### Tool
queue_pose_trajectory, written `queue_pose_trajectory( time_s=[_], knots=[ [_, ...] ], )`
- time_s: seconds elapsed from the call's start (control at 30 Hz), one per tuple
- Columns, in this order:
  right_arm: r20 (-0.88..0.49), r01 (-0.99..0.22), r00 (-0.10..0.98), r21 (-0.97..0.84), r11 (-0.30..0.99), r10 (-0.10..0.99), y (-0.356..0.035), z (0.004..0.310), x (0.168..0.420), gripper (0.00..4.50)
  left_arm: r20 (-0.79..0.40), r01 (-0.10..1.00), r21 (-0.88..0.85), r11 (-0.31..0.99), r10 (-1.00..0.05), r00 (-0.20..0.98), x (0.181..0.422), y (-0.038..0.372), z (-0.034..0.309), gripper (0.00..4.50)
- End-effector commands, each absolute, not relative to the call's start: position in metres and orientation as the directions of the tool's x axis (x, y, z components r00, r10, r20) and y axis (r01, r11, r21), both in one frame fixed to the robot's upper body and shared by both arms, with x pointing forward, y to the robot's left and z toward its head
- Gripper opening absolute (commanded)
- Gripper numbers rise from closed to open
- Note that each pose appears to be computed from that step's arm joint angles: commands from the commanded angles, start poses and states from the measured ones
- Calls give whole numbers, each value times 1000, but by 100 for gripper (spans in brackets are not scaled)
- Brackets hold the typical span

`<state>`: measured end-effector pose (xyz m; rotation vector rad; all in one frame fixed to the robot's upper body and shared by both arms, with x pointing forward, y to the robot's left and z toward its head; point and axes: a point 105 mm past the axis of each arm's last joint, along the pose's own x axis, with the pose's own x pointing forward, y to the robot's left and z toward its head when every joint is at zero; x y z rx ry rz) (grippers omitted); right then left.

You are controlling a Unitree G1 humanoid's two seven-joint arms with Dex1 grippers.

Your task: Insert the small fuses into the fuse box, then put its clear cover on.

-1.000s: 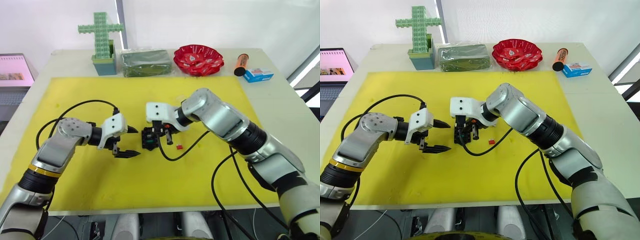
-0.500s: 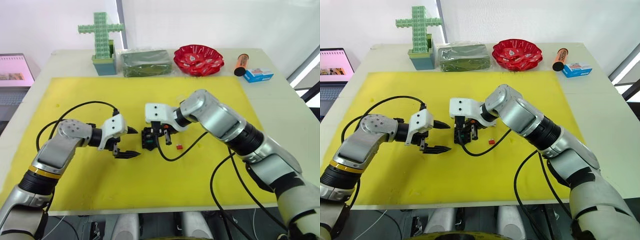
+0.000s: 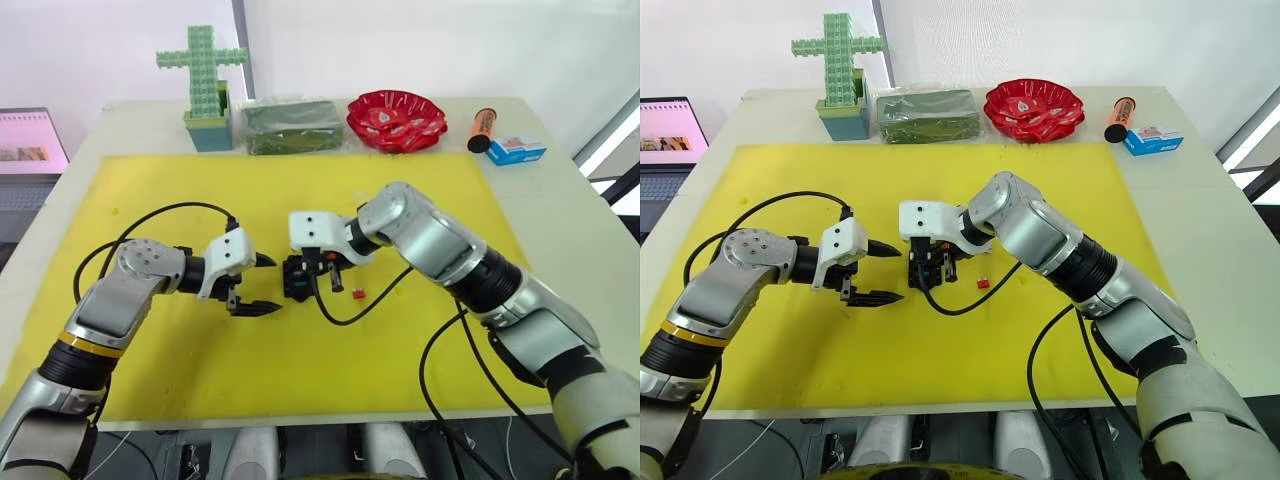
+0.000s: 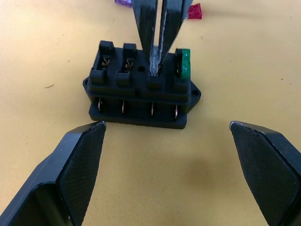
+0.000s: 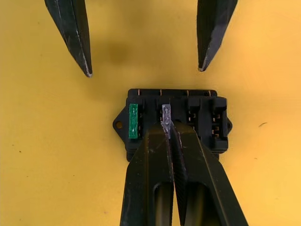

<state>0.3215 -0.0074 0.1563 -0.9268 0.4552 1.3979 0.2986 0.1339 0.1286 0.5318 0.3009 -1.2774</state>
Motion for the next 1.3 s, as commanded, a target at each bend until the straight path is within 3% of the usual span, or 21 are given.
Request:
queue_pose_trajectory(
  time_s=[0.03, 0.53, 0.7, 1.3],
  knots=[
    [-805, -970, 137, -227, -86, 577, -13, 131, 318, 0, -474, 948, 264, 176, -833, 286, 299, 129, 140, 442],
    [-782, -959, 168, -272, -86, 600, -7, 140, 322, 0, -473, 946, 270, 178, -831, 292, 299, 129, 140, 442],
    [-760, -960, 166, -270, -73, 629, -3, 150, 321, 127, -473, 945, 271, 181, -830, 294, 300, 130, 139, 450],
    [-610, -959, 187, -282, 9, 770, -2, 203, 316, 127, -467, 941, 279, 192, -829, 308, 303, 132, 140, 450]
  ],
)
